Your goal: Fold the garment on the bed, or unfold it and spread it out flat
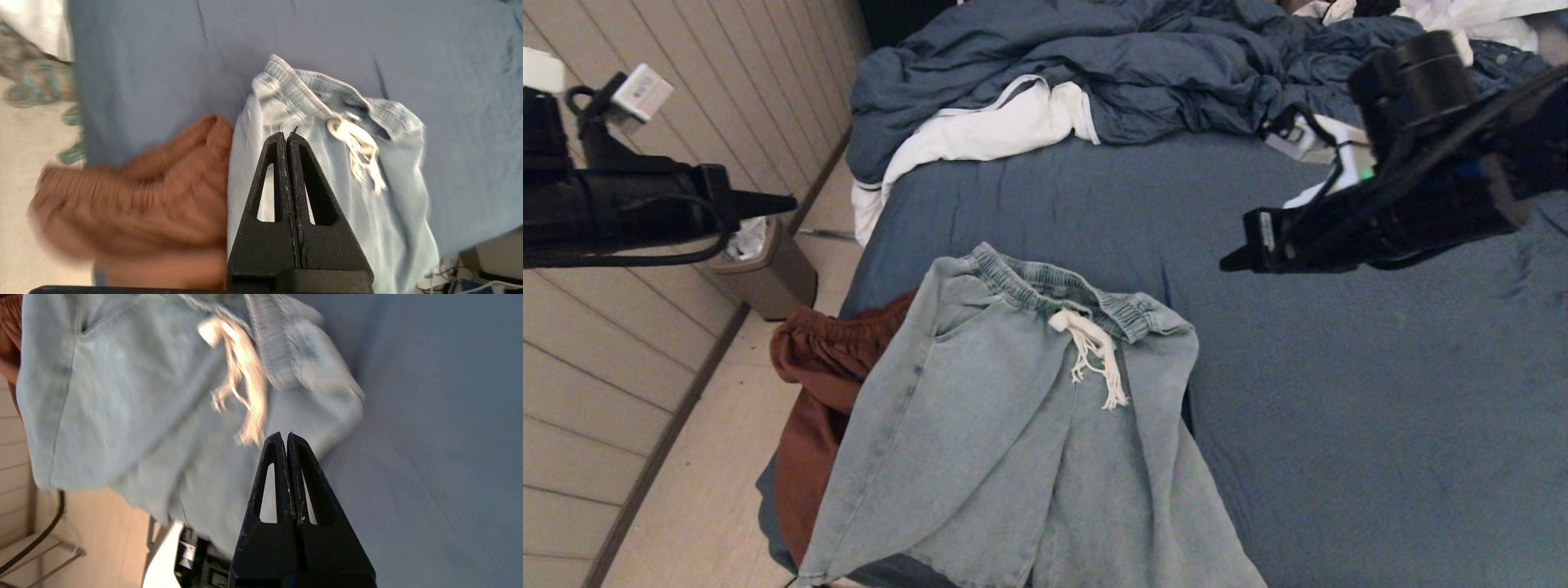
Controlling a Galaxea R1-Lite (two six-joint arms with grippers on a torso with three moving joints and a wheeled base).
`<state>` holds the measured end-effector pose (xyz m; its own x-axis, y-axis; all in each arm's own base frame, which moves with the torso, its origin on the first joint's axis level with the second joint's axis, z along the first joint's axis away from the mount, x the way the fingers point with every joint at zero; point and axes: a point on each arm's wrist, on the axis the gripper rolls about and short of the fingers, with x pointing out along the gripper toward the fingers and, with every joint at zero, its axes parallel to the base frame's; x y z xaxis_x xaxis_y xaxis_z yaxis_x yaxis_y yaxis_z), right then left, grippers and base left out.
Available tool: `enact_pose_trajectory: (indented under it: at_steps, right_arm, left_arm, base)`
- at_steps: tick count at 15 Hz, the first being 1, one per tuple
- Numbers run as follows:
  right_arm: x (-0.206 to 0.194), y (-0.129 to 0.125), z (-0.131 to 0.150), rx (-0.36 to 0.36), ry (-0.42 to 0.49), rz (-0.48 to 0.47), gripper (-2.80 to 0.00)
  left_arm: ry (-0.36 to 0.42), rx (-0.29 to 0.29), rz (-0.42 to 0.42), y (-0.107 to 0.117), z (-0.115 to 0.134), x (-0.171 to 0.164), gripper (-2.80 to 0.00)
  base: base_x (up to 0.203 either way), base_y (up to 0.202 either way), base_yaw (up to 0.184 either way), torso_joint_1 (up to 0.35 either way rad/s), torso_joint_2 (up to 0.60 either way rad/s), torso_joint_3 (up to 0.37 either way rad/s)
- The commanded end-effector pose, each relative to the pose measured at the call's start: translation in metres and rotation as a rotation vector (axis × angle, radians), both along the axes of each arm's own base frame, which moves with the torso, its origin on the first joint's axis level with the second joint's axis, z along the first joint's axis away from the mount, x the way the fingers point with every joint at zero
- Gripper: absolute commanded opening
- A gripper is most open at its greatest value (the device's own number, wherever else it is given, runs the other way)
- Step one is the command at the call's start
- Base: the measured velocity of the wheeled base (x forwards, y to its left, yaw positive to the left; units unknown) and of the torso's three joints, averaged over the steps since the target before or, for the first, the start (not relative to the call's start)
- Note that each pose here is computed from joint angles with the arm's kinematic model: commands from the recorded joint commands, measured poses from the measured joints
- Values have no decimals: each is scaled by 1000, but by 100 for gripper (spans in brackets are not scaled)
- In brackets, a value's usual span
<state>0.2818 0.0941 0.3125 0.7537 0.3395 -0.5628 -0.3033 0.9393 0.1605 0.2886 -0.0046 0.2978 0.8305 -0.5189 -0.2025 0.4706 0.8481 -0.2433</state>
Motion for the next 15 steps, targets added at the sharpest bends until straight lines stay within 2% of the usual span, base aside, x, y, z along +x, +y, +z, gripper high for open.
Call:
enact_pose_trajectory:
  at_steps: [1, 4, 6, 11, 15]
  right_arm:
    - [-62, -20, 25, 15, -92, -22, -280]
    - [-145, -49, 27, 0, -184, -104, -280]
    - [-201, -69, 17, 10, -259, -139, -280]
    - [-290, -101, -50, -18, -351, -261, -280]
    - [-322, -111, -108, -36, -373, -294, -280]
  left_arm:
    - [-102, 5, 31, 7, 23, -65, -280]
    - [-149, 25, 106, 15, 17, -138, -280]
    - [-164, 48, 130, 11, 6, -185, -280]
    - [-159, 69, 138, -7, -27, -281, -280]
    - [-207, 94, 190, -17, -56, -337, -280]
  base:
    - [0, 0, 0, 0, 0, 0]
    - [0, 0, 0, 0, 0, 0]
    - [0, 0, 0, 0, 0, 0]
    - [0, 0, 0, 0, 0, 0]
    - [0, 0, 0, 0, 0, 0]
